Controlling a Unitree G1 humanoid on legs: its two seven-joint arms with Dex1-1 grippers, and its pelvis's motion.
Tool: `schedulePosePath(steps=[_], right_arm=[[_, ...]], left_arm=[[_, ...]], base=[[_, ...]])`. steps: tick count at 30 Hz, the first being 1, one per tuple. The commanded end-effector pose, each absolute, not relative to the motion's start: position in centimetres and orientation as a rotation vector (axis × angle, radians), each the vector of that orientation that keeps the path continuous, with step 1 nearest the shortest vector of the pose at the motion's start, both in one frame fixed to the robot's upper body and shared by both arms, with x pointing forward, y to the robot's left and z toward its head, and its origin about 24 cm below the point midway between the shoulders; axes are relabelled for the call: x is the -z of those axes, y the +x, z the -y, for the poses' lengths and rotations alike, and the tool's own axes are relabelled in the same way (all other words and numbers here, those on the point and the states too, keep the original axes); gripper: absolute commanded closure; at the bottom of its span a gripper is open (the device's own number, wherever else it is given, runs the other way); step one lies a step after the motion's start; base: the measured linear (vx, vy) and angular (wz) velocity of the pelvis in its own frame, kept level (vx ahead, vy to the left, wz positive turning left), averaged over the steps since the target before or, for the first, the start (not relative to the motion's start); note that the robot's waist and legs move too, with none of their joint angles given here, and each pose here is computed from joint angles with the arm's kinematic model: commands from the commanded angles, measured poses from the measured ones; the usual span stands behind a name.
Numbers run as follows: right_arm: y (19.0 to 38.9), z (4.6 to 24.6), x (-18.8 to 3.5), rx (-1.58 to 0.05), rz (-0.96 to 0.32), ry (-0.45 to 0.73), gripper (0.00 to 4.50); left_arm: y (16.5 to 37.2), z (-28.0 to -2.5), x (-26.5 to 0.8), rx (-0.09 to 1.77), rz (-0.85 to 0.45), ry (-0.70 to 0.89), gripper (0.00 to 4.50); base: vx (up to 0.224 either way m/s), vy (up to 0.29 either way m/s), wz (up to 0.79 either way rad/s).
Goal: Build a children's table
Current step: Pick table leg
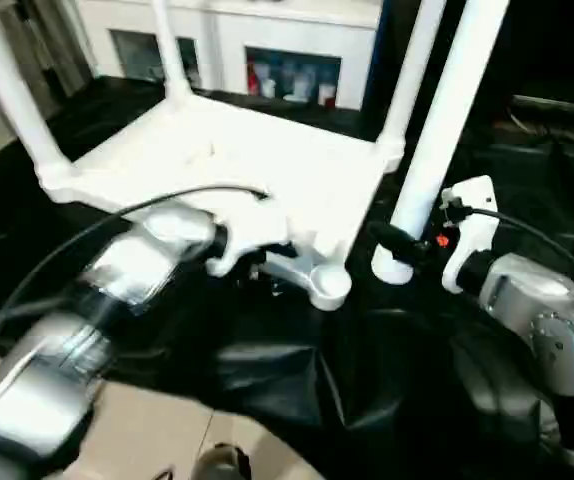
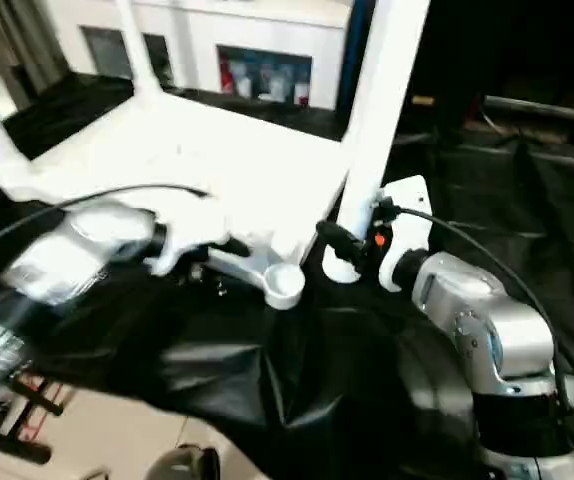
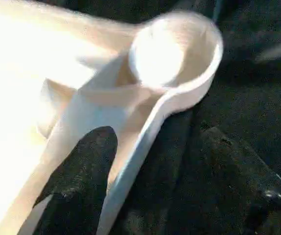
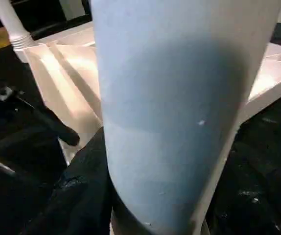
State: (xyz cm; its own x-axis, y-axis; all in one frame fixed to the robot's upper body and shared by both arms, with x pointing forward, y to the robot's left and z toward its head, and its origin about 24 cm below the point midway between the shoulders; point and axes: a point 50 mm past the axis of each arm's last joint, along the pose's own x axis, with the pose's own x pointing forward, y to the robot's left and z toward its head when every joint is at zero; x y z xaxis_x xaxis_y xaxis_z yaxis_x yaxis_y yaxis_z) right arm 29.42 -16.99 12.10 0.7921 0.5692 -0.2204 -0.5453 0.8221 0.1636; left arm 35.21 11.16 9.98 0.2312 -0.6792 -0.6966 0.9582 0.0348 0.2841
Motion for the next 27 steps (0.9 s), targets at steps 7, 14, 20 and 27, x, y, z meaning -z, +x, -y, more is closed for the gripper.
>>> schedulePosePath(steps=[7, 14, 20, 27], right_arm=[[29.2, 17.0, -12.6, -0.598, -0.231, 0.073, 2.57], [29.0, 17.1, -12.4, -0.596, -0.237, 0.070, 2.57], [29.1, 17.1, -12.4, -0.602, -0.241, 0.057, 2.57], [29.2, 17.4, -12.3, -0.609, -0.248, 0.028, 2.57]], left_arm=[[37.0, -11.4, -8.5, 1.186, -0.452, 0.980, 1.36], [36.9, -11.4, -8.3, 1.284, -0.500, 0.921, 1.99], [36.6, -11.4, -8.2, 1.360, -0.578, 0.919, 2.45], [36.3, -11.9, -8.2, 1.409, -0.719, 0.898, 3.04]], base=[[0.000, 0.000, 0.00], [0.000, 0.000, 0.00], [0.000, 0.000, 0.00], [0.000, 0.000, 0.00]])
